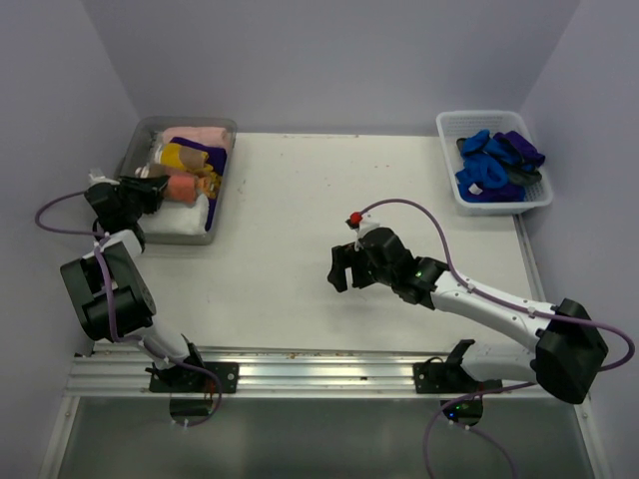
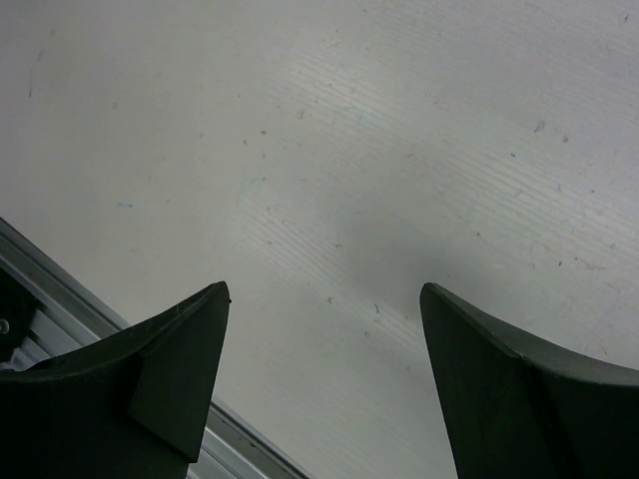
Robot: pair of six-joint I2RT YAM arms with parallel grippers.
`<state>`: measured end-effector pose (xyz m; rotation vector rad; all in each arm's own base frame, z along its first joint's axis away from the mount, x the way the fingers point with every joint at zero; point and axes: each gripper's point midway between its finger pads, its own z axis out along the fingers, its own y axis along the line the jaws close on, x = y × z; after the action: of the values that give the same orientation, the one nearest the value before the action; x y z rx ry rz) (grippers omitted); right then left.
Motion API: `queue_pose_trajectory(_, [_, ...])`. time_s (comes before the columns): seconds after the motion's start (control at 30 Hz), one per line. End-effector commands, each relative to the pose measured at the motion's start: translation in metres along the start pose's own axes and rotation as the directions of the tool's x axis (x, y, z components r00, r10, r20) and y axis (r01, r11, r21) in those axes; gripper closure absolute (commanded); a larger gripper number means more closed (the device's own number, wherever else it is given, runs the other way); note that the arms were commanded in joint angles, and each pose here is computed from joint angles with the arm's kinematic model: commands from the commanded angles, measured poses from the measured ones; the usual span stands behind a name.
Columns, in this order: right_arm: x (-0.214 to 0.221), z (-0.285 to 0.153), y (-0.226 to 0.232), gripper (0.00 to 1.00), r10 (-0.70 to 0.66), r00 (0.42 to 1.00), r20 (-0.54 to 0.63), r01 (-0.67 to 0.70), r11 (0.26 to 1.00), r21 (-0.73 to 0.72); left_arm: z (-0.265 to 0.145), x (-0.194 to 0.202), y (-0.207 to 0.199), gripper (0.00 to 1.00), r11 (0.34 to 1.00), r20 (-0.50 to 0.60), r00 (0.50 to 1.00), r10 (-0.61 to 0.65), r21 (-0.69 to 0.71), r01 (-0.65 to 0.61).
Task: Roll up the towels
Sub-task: Place the rolled towel into the container
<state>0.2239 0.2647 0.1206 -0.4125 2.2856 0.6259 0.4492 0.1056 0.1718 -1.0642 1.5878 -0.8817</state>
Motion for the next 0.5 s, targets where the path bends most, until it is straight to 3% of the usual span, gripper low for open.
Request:
queue_pose_trajectory(0.0, [-0.008, 0.001, 0.008, 0.19, 0.023, 0.999, 0.032, -0.021, 0.999, -0.039, -0.003, -0.008, -0.007, 0.91, 0.998, 0.035, 0.999, 0.032, 0.047, -0.034])
queue_pose_trajectory(0.23, [-0.008, 0.001, 0.010, 0.19, 0.022, 0.999, 0.029, -0.021, 0.999, -0.044, -0.007, -0.021, -0.047, 0.91, 0.986, 0.063, 0.998, -0.028, 0.168, 0.017])
queue_pose_trajectory(0.47, [-0.006, 0.004, 0.011, 0.19, 0.025, 1.000, 0.017, -0.024, 0.998, -0.054, 0.006, -0.033, -0.044, 0.91, 0.987, 0.090, 0.996, -0.023, 0.158, 0.009])
